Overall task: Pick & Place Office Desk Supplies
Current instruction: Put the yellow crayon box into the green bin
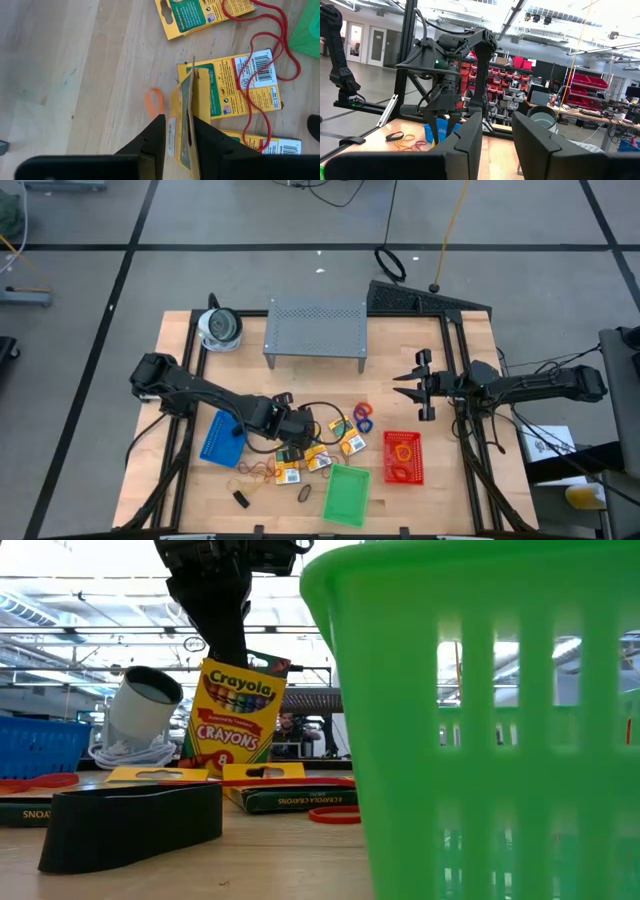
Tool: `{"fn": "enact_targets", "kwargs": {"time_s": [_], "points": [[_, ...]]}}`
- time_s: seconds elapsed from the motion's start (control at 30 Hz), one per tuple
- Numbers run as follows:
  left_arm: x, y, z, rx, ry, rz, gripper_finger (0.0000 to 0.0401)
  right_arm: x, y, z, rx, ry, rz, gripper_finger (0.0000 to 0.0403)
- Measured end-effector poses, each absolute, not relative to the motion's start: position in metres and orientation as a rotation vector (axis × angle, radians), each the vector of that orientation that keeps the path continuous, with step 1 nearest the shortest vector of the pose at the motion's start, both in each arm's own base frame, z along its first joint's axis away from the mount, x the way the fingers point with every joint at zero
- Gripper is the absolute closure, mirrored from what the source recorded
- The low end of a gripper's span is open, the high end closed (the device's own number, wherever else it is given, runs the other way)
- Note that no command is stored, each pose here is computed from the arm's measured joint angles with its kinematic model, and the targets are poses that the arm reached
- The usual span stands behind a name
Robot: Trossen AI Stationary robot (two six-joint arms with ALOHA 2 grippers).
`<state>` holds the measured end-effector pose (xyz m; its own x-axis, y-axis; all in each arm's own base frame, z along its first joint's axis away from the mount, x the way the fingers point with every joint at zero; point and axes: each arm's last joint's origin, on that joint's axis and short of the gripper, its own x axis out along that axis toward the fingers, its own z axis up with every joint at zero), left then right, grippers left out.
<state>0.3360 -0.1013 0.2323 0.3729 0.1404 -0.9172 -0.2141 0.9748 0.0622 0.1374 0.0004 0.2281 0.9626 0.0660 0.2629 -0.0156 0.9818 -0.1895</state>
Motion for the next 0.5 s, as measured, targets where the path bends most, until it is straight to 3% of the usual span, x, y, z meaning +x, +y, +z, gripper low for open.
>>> {"fn": "enact_targets", "kwargs": {"time_s": [0.07,0.23,0.5], "points": [[0.3358,-0.1013,0.2323,-0.072,1.169,0.229,0.0322,0.1374,0.0004,0.2281,-0.187,-0.272,0.042,0.0303],[0.334,-0.1007,0.2318,-0.064,1.188,0.234,0.0391,0.1374,0.0005,0.2281,-0.187,-0.272,0.042,0.0303],[0.3343,-0.1003,0.2323,-0.061,1.178,0.25,0.0397,0.1374,0.0005,0.2281,-0.187,-0.272,0.042,0.0303]]}}
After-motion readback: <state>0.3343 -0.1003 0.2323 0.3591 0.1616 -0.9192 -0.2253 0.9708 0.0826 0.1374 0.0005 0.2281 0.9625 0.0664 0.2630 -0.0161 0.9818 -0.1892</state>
